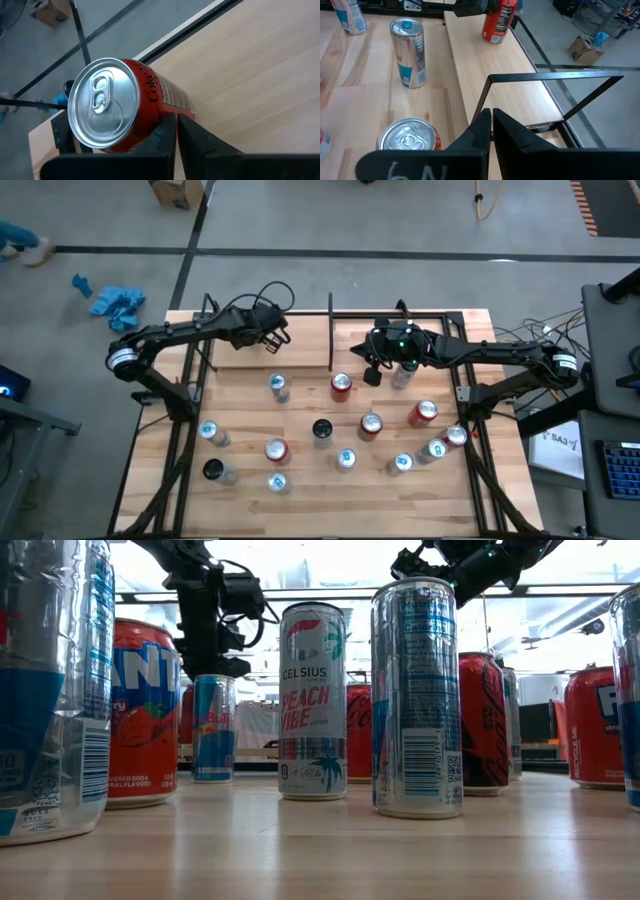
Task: Place canned beverage on shelf
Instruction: Put the red/black soda can on the shelf
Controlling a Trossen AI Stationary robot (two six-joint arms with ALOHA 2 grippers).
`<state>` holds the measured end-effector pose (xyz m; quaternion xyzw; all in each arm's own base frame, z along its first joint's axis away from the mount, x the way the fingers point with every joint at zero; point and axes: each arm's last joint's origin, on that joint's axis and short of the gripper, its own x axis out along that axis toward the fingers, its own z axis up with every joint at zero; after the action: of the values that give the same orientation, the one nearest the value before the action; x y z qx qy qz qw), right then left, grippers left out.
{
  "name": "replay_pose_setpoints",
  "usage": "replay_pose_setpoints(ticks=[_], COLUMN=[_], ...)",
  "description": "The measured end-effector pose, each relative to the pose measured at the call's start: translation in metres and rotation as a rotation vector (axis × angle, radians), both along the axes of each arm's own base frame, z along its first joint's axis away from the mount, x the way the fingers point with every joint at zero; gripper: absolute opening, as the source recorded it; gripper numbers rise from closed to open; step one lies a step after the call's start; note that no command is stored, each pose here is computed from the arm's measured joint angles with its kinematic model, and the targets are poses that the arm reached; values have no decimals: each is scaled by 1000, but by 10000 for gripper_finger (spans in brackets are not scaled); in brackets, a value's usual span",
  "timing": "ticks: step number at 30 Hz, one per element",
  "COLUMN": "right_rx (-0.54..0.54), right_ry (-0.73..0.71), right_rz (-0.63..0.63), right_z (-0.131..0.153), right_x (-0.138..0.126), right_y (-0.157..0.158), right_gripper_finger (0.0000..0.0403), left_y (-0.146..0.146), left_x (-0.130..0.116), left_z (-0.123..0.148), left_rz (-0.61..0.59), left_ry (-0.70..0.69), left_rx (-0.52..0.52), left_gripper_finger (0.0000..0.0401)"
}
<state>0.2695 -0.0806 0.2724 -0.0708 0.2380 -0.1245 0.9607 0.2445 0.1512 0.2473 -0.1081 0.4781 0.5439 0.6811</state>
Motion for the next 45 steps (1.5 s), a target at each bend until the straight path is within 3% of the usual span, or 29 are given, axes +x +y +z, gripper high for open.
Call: replay_pose_setpoints(ticks=[8,15,20,24,45], right_rx=[0,0,0,0,0], right_ry=[0,0,0,0,1], right_rz=[-1,0,-1,-1,-1], right_z=[0,0,0,0,0], right_x=[0,0,0,0,0], right_y=[0,0,0,0,0], right_gripper_finger=[9,9,9,9,9], left_y=[-6,1,15,21,20], left_x=[10,21,14,3,-14], left_z=[9,31,38,33,24], left_rz=[-42,-96,-84,-48,-18], left_ry=[-73,-151,-106,-35,115], left_rx=[-10,58,93,61,-1], left_gripper_finger=[0,0,0,0,0])
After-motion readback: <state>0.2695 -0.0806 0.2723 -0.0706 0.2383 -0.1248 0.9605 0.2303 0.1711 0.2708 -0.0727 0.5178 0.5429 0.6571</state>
